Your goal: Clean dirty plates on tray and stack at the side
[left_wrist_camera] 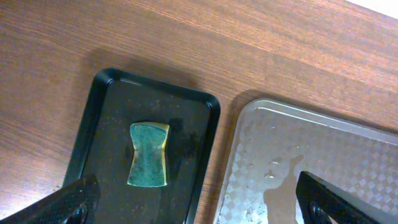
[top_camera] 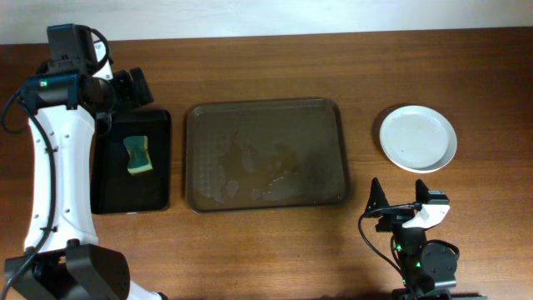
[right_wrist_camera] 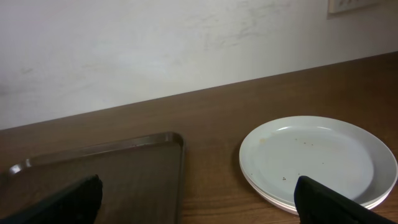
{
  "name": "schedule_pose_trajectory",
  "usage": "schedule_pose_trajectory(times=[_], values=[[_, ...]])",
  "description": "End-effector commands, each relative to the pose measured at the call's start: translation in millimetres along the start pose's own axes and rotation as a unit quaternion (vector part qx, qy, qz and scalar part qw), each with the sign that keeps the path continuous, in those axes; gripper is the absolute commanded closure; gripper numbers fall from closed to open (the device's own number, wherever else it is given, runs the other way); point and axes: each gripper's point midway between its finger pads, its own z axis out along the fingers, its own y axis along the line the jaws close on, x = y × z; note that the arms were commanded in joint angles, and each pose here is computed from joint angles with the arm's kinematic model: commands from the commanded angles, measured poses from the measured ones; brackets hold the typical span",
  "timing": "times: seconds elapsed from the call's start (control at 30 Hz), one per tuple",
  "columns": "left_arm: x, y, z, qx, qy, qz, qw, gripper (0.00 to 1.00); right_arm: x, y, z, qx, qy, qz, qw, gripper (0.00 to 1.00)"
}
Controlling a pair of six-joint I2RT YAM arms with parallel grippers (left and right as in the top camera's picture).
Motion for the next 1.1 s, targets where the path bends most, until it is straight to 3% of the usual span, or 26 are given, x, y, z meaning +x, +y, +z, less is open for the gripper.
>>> schedule_pose_trajectory(times=[0.0,0.07,0.17,0.3,0.47,0.67,0.8,1.0,1.07], values=[[1,5,0,-0.009,0.003,-0.001,1.0,0.01,4,3,0,-0.008,0.005,-0.004,1.0,0.02],[3,5,-1,-0.008,0.003,-0.001,1.0,0.01,4,3,0,-0.008,0.005,-0.004,1.0,0.02],[-9,-10,-35,0.01,-0.053,0.023,0.998,0.01,4,3,0,-0.008,0.005,-0.004,1.0,0.01],[-2,-41,-79,0.058,-0.198,0.081,0.975,0.01,4,3,0,-0.008,0.005,-0.004,1.0,0.01],[85,-17,-81,0.06,-0.327,0.14,0.932,0.01,4,3,0,-0.008,0.005,-0.004,1.0,0.02],[165,6,-91,0.036,-0.482,0.203,0.852,0.01,4,3,0,-0.008,0.005,-0.004,1.0,0.02],[178,16,-73,0.027,-0.51,0.196,0.837,0.01,4,3,0,-0.008,0.005,-0.004,1.0,0.02],[185,17,-50,0.01,-0.502,0.225,0.835,0.01,4,3,0,-0.008,0.005,-0.004,1.0,0.02],[197,19,-29,0.013,-0.464,0.231,0.855,0.01,4,3,0,-0.008,0.005,-0.004,1.0,0.02]])
